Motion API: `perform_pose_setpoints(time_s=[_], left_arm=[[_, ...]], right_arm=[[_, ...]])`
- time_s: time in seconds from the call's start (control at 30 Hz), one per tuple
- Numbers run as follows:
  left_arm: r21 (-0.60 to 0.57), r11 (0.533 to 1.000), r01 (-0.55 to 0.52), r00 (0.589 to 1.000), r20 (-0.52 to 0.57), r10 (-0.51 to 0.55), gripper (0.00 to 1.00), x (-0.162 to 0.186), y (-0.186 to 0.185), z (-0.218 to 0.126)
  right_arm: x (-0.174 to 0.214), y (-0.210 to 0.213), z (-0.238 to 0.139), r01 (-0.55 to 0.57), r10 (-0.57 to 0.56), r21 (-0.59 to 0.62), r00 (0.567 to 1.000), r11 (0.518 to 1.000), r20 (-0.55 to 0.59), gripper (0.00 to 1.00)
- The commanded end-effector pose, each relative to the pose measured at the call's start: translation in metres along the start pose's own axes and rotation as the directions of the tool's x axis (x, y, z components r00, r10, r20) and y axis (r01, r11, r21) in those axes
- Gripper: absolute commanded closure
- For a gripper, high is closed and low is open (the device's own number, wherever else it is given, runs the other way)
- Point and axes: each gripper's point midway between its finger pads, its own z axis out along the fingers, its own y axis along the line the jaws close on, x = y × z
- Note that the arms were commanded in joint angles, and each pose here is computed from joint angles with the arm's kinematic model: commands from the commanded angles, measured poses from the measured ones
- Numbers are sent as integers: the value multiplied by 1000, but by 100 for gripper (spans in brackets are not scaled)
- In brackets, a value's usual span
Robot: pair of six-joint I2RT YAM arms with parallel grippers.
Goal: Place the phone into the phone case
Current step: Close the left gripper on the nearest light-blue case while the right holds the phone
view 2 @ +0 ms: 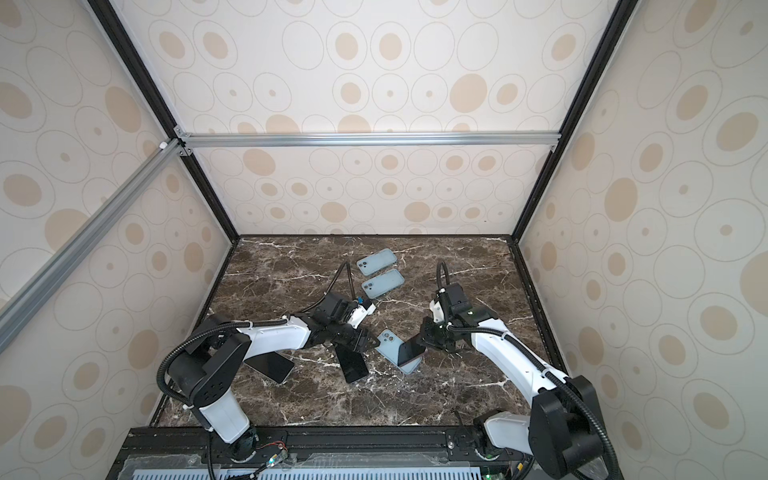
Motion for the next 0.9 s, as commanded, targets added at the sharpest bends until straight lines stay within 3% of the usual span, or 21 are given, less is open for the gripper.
perform_pose_setpoints(time_s=[0.0,0.6,0.87], left_arm=[[-5,1000,-5,1000,-21,5,52,-2,-2,4],[-14,996,87,996,-28,-87,68,21,-12,5],[-25,997,74,997,-20,-75,68,27,-29,6]], right_arm=[[10,5,3,5,-7,-45,999,999,-50,100],[9,-5,-21,-8,7,13,999,1000,53,100],[13,-17,-19,-14,10,49,997,999,71,100]])
